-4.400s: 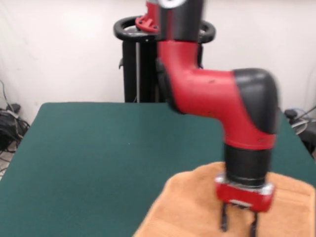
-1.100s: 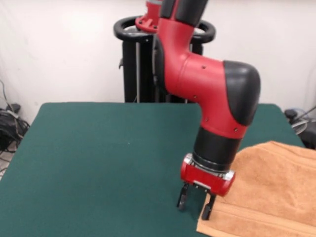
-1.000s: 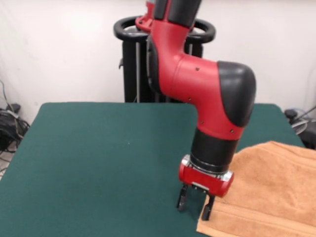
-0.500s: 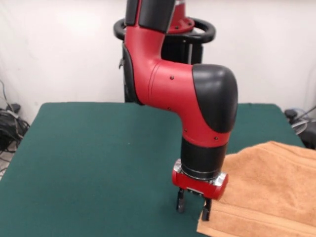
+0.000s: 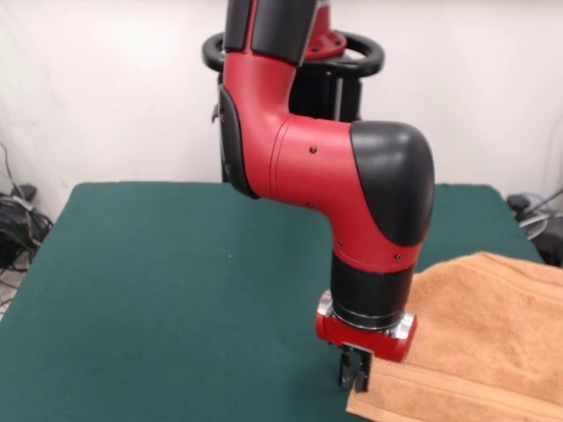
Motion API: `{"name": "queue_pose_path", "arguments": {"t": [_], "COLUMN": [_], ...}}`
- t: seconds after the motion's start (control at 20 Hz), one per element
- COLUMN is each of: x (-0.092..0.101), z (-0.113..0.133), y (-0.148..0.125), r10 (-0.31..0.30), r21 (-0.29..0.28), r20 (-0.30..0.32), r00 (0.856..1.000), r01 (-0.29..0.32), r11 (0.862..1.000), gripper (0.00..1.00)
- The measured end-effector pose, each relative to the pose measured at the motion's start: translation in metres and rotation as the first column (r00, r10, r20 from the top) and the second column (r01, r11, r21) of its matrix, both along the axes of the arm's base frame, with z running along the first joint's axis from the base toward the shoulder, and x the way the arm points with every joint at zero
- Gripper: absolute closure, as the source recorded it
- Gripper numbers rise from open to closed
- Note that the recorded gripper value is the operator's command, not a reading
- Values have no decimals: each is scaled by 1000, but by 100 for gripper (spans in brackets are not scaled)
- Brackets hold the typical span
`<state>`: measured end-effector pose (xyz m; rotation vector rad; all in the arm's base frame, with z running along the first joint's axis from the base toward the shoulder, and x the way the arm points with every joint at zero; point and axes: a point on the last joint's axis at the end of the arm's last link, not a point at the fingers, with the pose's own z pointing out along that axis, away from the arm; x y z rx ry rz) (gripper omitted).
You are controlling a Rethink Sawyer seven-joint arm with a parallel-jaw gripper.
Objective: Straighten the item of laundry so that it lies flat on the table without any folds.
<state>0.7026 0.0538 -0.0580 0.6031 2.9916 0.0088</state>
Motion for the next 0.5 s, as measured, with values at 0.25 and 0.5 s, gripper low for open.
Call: {"name": "queue_pose_path", "arguments": {"t": [0.25,0.5], "x": [0,0], "z": [0,0], "y": [1,1], "r10": [28,41], "r21": [-9,-14], "r20": [-2,-1], "r00": [1000,999], "r01": [-28,-41], "r11": [1000,999], "gripper": [100,100]}}
